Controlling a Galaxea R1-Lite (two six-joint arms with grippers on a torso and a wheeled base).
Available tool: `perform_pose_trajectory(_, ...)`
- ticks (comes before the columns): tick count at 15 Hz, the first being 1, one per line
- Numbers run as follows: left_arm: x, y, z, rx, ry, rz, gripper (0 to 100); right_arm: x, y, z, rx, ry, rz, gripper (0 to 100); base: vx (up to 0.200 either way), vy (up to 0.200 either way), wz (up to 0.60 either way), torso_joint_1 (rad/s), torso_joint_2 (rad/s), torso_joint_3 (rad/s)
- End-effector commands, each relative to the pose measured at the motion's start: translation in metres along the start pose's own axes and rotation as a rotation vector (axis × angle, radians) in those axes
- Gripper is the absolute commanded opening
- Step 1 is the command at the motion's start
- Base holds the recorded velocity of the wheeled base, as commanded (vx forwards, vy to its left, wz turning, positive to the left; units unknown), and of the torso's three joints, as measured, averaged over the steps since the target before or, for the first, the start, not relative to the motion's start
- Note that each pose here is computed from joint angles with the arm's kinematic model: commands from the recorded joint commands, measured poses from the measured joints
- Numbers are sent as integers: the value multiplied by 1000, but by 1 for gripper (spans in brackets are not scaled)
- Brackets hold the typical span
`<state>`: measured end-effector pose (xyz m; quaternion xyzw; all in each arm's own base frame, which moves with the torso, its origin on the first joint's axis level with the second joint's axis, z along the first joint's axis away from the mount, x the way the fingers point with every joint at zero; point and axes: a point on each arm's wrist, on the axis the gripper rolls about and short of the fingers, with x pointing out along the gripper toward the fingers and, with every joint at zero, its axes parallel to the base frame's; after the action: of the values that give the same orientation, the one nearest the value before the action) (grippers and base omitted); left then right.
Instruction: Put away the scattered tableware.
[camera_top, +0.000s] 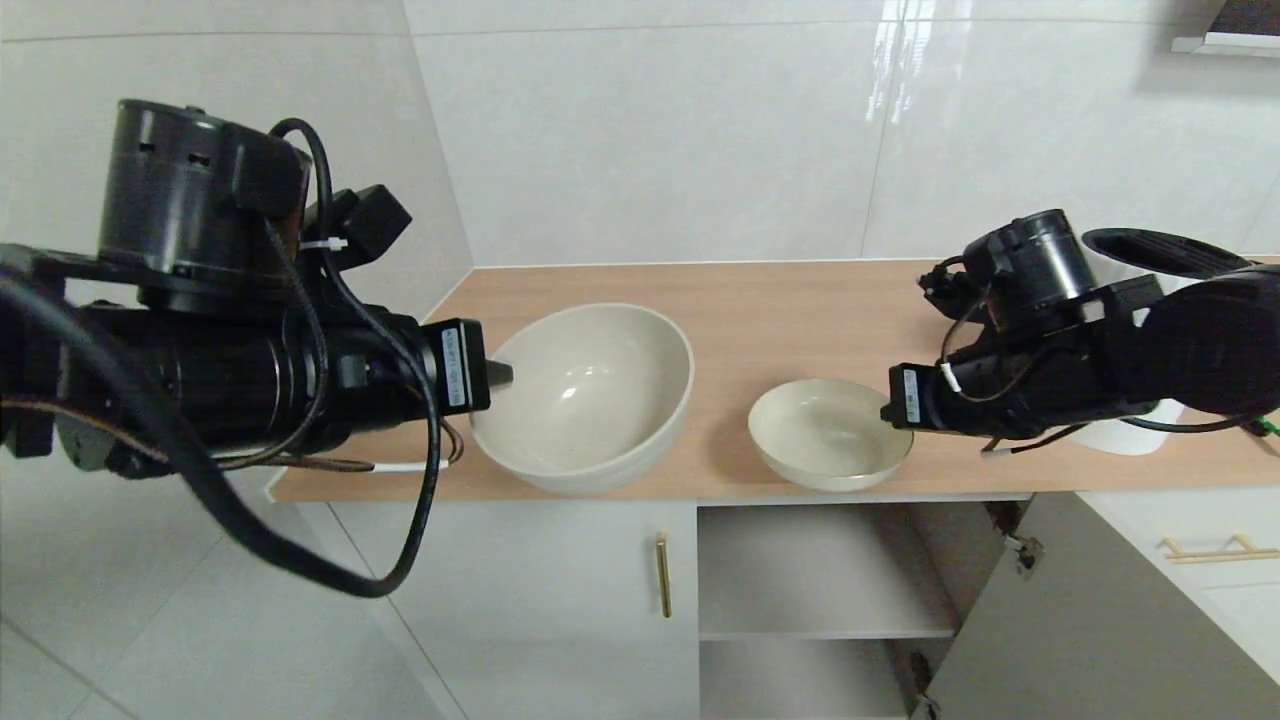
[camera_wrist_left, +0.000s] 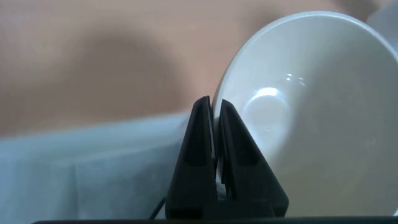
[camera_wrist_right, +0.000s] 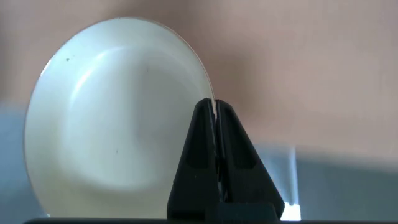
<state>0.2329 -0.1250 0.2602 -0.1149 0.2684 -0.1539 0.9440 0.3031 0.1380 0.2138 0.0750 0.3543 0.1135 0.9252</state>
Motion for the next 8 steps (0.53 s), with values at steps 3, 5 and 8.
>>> perform_pose_trajectory(3, -18, 11, -35, 9, 26, -9, 0, -54, -7, -30, 10, 42, 57, 0, 0, 0, 0, 0, 0, 0)
perform_pose_trajectory(5, -15, 14, -45, 8, 36, -5, 0, -60, -9, -39, 26, 55, 61, 0, 0, 0, 0, 0, 0, 0)
perform_pose_trajectory(8, -4, 15, -49, 12, 64, 6, 0, -58, -12, -47, 25, 84, 57, 0, -200, 0, 0, 7, 2, 1)
